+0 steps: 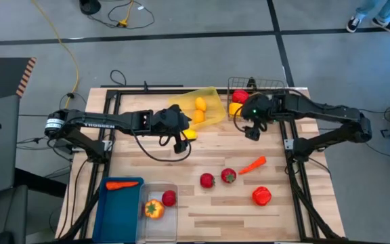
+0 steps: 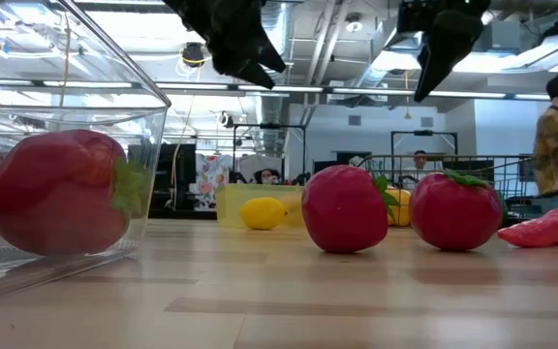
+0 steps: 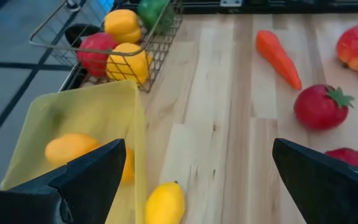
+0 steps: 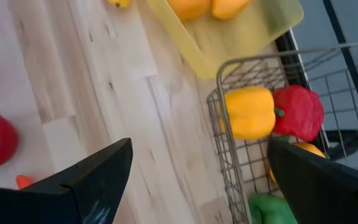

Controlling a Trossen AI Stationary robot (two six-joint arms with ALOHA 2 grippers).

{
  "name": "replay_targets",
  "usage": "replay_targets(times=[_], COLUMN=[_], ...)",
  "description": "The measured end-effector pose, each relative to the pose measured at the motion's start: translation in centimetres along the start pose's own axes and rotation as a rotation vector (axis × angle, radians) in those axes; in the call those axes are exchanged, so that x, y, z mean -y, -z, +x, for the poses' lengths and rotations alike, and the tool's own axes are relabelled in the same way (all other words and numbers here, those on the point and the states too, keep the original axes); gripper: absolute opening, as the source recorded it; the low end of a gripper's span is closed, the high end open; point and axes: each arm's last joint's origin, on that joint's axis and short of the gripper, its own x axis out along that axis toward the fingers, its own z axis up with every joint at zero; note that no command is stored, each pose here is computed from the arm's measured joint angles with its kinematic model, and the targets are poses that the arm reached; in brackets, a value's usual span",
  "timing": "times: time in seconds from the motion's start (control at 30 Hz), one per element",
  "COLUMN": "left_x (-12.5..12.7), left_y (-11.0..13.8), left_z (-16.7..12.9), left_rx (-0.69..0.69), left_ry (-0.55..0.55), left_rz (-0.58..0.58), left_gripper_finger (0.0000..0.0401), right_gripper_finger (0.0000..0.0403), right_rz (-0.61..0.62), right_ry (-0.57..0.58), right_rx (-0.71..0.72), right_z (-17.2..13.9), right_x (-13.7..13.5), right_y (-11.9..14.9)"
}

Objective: Sort produce into baskets
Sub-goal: Put the lemon into the yellow bin

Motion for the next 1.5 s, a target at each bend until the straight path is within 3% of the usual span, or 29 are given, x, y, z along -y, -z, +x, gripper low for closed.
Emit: replay_targets(times=[0.2, 0.47, 0.73, 1.33, 1.5], left_x=[0.0, 0.1, -0.5, 0.1, -0.1], left_y=[0.5, 2.8, 5.1, 7.4, 7.9], left_z=[0.8, 5.4, 8.8, 11.5, 12.2], left_rx=[-0.037, -0.188, -0.304, -0.398, -0.411], left_ry=[0.016, 0.047, -0.009, -0.003, -0.089], left_rz=[0.038, 0.061, 0.065, 0.058, 0.091], left_gripper_finger=[0.0394, 0.0394, 0.0394, 0.0351, 0.0350], right_gripper_finger=[0.0398, 0.0398, 0.0398, 0.0398, 0.0398], right_rz=[-0.015, -0.020, -0.022, 0.011, 0.013], right_ry=[-0.012, -0.024, -0.029, -0.029, -0.028], right_rx=[0.027, 0.053, 0.069, 0.068, 0.068], right_z=[-0.1, -0.2, -0.2, -0.2, -0.2], right_x=[-0.5, -0.8, -0.9, -0.9, -0.9], right_y=[-0.2, -0.5, -0.6, -0.6, -0.6])
